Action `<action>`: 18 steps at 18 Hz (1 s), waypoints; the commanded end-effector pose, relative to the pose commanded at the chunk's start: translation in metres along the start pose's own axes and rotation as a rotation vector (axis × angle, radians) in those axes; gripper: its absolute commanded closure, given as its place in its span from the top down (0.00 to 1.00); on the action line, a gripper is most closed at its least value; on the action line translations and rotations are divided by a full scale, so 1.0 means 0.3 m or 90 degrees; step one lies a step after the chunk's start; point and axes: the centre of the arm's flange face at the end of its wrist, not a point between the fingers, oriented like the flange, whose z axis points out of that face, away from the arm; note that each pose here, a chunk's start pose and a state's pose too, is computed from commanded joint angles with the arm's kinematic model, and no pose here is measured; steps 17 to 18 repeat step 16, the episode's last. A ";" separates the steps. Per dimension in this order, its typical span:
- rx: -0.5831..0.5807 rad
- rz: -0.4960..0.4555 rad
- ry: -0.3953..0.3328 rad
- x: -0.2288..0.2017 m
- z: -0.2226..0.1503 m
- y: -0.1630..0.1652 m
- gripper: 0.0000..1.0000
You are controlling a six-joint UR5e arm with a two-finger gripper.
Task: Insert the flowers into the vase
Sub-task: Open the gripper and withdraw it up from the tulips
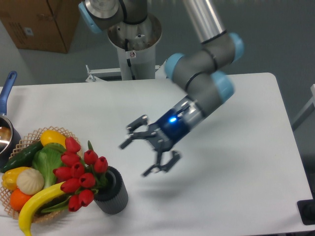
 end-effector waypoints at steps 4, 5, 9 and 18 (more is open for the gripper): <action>-0.146 0.019 -0.071 -0.051 -0.114 0.012 1.00; -0.195 0.022 -0.090 -0.063 -0.139 0.022 1.00; -0.369 0.032 -0.138 -0.095 -0.195 0.067 1.00; -0.581 0.032 -0.121 -0.103 -0.241 0.218 1.00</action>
